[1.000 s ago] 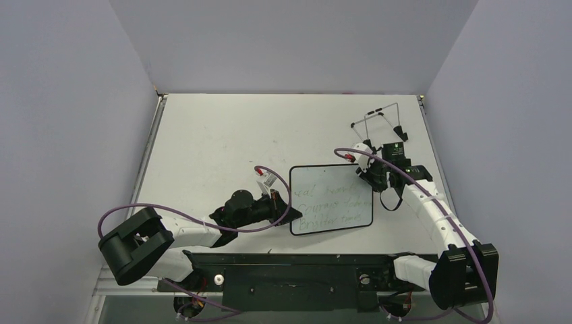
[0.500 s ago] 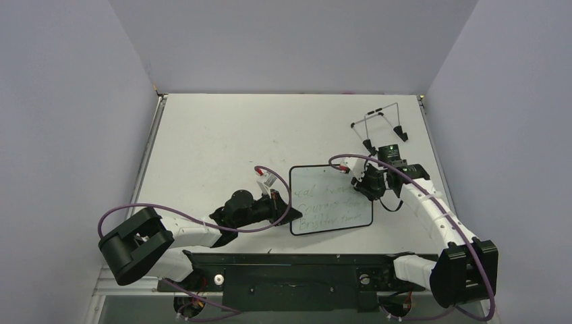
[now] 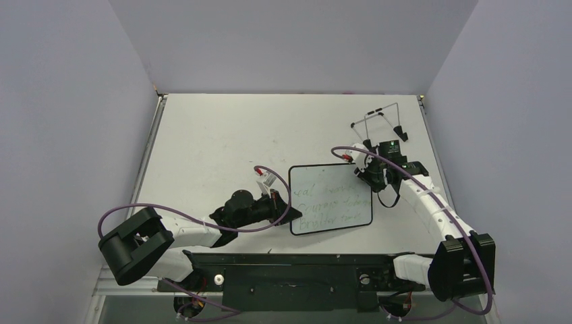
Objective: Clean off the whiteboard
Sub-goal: Erase the whiteboard at the center of the board.
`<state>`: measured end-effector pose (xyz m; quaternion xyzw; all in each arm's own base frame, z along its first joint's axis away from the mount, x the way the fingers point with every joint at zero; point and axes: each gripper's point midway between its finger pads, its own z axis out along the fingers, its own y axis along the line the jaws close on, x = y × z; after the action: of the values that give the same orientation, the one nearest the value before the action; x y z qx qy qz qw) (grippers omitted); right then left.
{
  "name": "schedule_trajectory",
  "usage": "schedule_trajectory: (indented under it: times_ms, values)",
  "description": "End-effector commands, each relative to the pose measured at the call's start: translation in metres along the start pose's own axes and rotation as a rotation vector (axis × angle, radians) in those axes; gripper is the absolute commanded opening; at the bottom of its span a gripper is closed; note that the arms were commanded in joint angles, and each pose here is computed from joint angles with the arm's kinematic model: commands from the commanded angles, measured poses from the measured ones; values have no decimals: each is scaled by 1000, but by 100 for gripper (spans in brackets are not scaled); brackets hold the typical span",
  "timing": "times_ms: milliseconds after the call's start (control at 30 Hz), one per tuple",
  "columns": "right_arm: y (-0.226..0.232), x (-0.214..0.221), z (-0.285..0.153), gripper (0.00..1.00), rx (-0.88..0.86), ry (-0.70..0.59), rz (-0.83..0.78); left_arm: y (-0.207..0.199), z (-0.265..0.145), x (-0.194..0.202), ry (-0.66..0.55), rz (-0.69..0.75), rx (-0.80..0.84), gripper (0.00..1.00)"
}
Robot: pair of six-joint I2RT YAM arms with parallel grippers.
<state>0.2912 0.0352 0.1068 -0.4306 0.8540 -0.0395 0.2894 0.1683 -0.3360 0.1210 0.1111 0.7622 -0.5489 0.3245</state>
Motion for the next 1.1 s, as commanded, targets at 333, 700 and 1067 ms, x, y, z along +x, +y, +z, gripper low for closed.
schedule_trajectory:
  times_ms: [333, 700, 1067]
  values:
    - [-46, -20, -10, 0, 265, -103, 201, -14, 2, -6, -21, 77, 69, 0]
    - [46, 5, -8, 0, -298, -45, -179, -13, -2, -6, -32, 81, 68, 0]
    - [-24, -24, -5, 0, 133, -161, 38, -12, 1, -4, -25, 82, 73, 0]
